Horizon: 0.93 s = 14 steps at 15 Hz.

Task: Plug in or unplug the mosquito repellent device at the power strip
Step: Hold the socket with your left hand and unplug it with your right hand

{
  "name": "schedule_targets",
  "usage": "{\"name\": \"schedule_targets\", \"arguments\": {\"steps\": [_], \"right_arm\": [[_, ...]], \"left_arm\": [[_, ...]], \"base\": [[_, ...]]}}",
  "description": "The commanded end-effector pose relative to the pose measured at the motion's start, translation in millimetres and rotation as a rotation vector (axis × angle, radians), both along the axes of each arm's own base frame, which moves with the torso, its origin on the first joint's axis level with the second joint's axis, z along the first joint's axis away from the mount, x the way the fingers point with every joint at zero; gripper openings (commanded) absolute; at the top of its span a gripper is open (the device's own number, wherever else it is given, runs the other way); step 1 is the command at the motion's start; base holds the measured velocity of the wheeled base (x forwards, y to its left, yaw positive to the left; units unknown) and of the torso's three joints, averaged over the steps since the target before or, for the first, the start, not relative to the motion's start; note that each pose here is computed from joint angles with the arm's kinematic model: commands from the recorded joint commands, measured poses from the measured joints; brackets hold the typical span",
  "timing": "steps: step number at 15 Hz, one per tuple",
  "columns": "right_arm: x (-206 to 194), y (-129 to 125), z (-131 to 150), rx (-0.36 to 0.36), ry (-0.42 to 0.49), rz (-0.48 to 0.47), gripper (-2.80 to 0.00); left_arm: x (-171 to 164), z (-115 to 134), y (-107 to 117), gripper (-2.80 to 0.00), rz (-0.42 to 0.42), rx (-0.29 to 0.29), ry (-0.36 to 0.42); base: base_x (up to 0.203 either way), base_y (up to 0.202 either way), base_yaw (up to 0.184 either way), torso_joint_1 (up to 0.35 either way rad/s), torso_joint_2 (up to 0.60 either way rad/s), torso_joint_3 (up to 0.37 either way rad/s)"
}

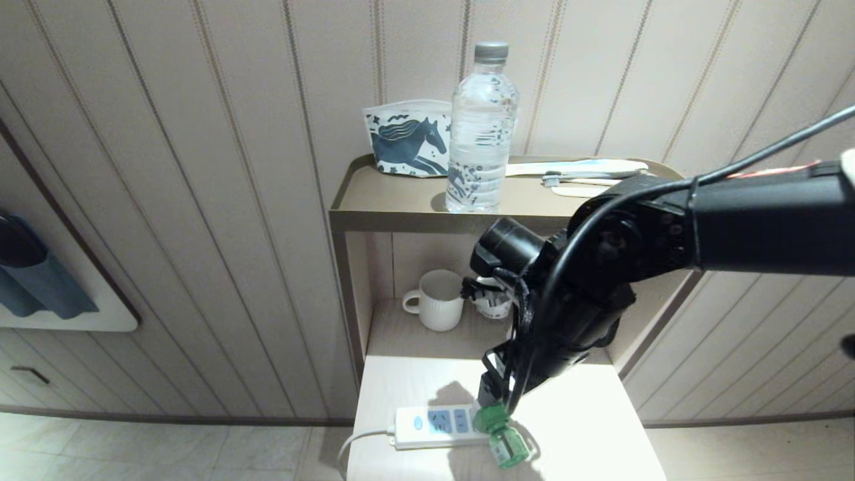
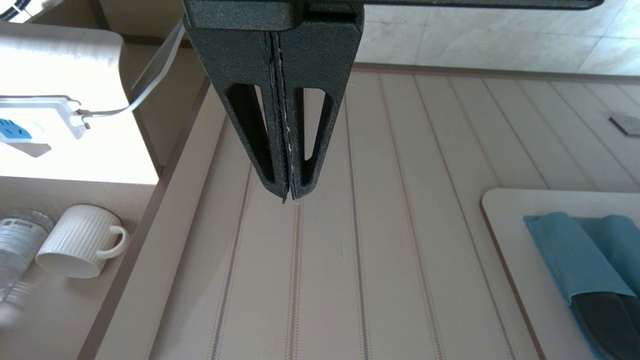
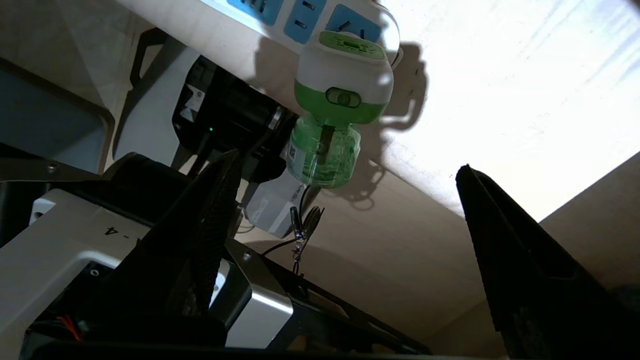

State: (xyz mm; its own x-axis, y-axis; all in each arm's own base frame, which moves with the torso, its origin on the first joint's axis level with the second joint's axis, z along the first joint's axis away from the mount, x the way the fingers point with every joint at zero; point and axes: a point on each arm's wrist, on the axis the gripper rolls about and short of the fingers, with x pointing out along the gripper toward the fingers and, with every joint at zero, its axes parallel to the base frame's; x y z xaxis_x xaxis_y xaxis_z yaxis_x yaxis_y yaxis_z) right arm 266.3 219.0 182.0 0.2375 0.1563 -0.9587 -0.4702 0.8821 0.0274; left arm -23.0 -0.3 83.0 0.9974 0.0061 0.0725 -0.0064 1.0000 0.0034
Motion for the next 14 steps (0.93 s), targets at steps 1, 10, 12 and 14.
{"name": "schedule_targets", "arguments": {"steps": [1,10,12,14], "right_arm": [[8,8,-25,-0.057,0.053,-0.001,0.00],[27,23,-64,-0.088,0.064,-0.004,0.00],[30,25,-73,-0.098,0.074,-0.003,0.00],[32,25,-79,-0.103,0.084,0.001,0.00]], "left_arm": [[0,0,0,-2.80,0.000,0.000,-0.001],[0,0,0,-2.80,0.000,0.000,-0.001],[0,0,0,-2.80,0.000,0.000,-0.001],[0,0,0,-2.80,0.000,0.000,-0.001]], "base": [[0.000,0.000,0.000,0.000,0.00,0.000],[0.000,0.000,0.000,0.000,0.00,0.000],[0.000,0.000,0.000,0.000,0.00,0.000],[0.000,0.000,0.000,0.000,0.00,0.000]]}}
